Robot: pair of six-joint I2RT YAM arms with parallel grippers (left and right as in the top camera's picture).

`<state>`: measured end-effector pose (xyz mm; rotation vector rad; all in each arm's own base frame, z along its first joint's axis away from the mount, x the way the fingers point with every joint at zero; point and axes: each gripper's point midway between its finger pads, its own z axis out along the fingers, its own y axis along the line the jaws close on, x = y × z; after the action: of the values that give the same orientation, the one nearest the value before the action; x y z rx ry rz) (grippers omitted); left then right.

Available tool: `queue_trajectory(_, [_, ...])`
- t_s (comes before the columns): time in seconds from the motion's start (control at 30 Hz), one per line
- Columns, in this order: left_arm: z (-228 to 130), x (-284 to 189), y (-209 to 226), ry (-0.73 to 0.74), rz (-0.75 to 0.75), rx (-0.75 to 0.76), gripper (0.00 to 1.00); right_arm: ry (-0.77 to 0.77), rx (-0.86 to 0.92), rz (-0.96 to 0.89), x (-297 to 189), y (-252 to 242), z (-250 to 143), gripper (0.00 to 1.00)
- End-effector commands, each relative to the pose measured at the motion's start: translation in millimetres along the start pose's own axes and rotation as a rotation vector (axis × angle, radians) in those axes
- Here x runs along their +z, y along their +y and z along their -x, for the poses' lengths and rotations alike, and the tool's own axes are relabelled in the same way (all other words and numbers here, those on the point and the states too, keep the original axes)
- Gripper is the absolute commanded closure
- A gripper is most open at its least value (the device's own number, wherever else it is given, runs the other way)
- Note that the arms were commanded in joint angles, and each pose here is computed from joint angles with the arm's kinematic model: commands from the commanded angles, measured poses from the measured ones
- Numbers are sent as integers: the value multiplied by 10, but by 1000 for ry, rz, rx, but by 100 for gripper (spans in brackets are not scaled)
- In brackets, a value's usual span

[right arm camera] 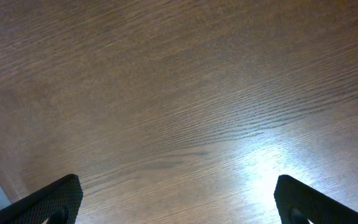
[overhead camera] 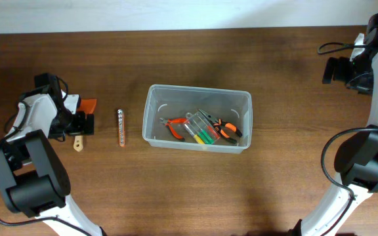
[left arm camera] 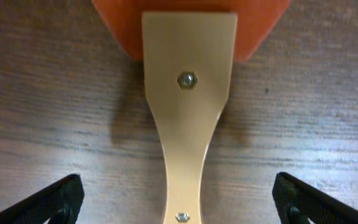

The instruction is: Pack container

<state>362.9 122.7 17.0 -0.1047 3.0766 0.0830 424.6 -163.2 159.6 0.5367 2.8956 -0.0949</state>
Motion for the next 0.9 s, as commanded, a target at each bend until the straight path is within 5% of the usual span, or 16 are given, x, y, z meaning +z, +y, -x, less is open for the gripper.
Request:
queue_trajectory(0.0, [99,-17,27,-30,15,17,1,5,7,-5,12,-3,-12,1])
queue_trajectory(0.87, [204,-4,51,-71,25,16,1,5,7,-5,13,-3,-13,1])
